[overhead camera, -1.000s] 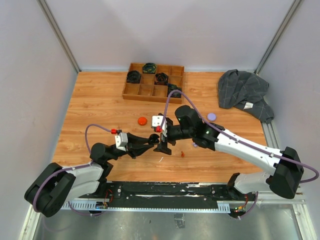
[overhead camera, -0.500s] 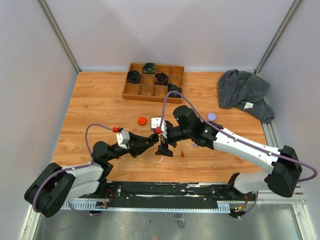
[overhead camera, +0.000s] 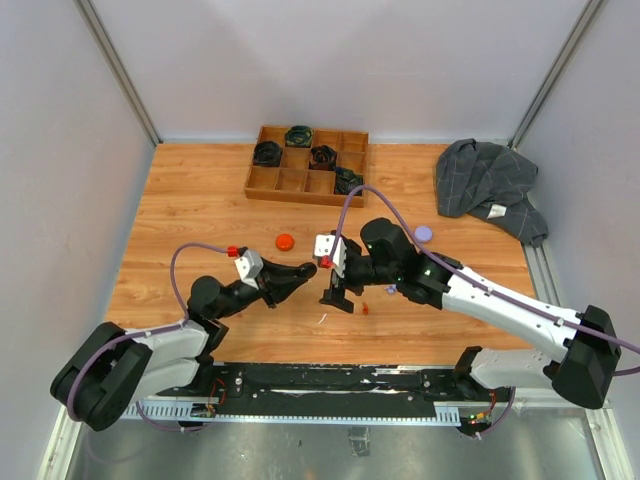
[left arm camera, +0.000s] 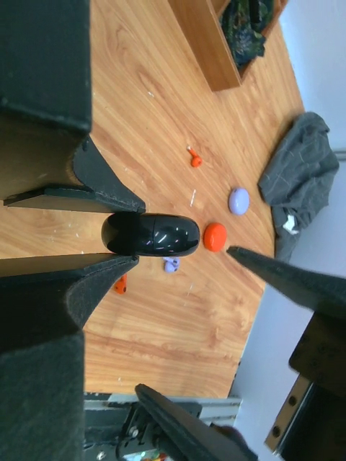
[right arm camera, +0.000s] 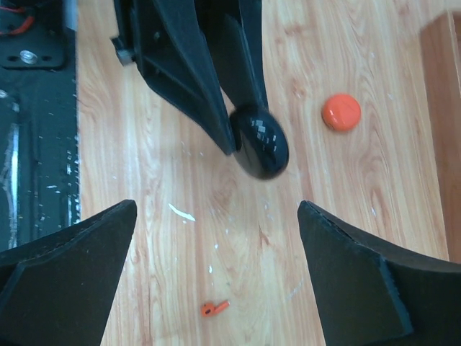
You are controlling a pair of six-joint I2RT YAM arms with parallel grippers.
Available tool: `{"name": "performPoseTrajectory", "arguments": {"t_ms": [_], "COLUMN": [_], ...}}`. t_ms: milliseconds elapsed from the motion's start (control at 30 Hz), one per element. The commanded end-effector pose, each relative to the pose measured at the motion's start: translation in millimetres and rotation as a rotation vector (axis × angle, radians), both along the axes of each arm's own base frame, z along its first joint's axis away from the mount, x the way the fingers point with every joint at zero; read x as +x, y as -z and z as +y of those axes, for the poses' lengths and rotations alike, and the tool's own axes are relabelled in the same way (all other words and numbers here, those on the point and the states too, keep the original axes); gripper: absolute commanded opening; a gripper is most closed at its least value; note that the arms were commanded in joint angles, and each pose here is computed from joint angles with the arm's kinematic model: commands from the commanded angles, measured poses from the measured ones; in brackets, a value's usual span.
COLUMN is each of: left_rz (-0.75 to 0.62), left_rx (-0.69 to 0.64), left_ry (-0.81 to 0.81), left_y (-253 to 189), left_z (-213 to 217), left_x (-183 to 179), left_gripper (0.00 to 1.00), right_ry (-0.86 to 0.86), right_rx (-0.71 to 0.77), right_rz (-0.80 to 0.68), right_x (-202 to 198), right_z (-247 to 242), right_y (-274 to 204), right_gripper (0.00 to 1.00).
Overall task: Insert the wireless bluetooth earbuds into the charging case
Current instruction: Close the charging case, then place the charging case at the center of the board.
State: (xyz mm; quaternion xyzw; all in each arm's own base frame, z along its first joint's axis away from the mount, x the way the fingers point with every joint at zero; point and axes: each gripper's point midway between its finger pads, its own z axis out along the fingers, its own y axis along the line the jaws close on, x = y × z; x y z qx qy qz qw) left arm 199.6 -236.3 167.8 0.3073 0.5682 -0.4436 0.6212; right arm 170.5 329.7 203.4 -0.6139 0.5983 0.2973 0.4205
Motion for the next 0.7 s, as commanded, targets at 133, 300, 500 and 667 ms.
{"name": "performPoseTrajectory", "arguments": {"t_ms": [133, 300, 500, 667], "left_rz": [0.296, 0.531, 0.765, 0.893], "left_rx": [-0.034, -0.018, -0.022, -0.018], "left_ry": [-0.274, -0.464, -0.608, -0.669], "left_y": [15.7, 42.9, 80.1, 104.8], "left_z": [13.4, 30.6, 50.1, 64.0], "left_x": [55.2, 75.5, 74.6, 72.0], "left_gripper": [0.01, 0.01, 0.02, 0.04], "right_ry": [0.382, 0.516, 0.684, 0.840], "right_rx": [0.045, 0.095, 0.149, 0.208], "right_rz": [-0.106, -0.127, -0.116, -0.109], "right_x": [49.9, 58.6, 67.6, 74.0], "right_z": [-42.8, -62.7, -85.5, -108.9], "right_y": [4.0, 12.2, 28.4, 35.2], "right_gripper": [0.99, 0.99, 0.99, 1.00]}}
